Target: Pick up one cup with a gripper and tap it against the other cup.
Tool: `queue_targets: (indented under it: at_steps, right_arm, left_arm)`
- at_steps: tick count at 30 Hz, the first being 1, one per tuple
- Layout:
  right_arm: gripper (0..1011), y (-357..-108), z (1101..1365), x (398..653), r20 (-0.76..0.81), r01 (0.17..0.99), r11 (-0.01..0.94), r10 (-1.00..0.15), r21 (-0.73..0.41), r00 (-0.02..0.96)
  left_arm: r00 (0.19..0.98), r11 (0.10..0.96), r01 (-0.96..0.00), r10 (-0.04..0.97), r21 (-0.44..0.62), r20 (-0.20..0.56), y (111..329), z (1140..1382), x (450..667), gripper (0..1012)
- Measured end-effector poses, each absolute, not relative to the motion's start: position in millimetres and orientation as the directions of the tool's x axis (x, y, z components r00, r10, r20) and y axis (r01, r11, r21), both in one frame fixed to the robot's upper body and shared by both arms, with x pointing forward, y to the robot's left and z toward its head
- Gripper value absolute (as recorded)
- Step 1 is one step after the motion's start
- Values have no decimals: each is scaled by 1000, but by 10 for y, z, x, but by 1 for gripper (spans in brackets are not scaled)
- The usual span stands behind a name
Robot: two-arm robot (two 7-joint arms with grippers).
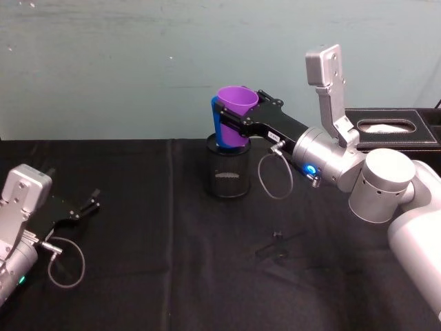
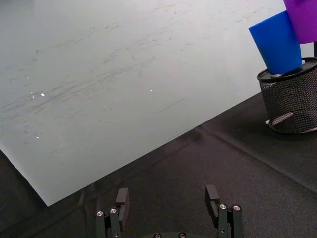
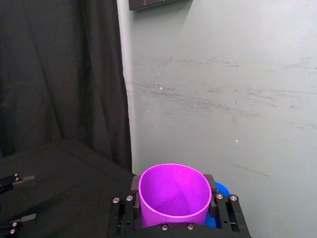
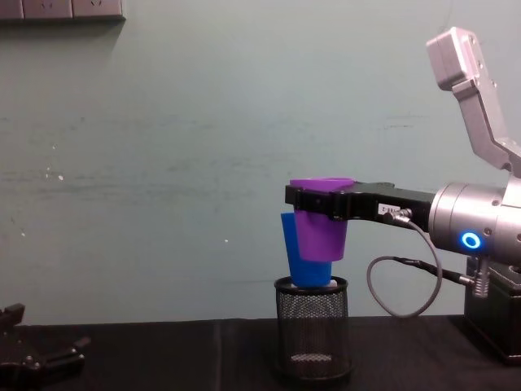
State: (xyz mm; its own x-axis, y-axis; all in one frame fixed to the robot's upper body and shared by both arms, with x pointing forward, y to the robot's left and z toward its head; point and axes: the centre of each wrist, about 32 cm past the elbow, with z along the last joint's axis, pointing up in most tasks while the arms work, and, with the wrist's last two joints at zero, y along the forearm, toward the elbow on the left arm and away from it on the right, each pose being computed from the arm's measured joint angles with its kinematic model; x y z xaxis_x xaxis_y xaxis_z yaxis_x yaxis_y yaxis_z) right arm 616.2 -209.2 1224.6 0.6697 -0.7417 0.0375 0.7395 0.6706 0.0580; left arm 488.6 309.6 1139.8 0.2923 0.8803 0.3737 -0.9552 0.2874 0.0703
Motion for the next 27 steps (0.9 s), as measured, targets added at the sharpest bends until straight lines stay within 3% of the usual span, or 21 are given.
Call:
queue_targets:
  at_steps: [27]
  right_arm:
    - [739, -2093, 12246, 6162, 38, 740, 671, -742, 58, 670]
  left_arm:
    - [292, 287, -955, 880, 70, 374, 3097, 11398, 4886, 1000]
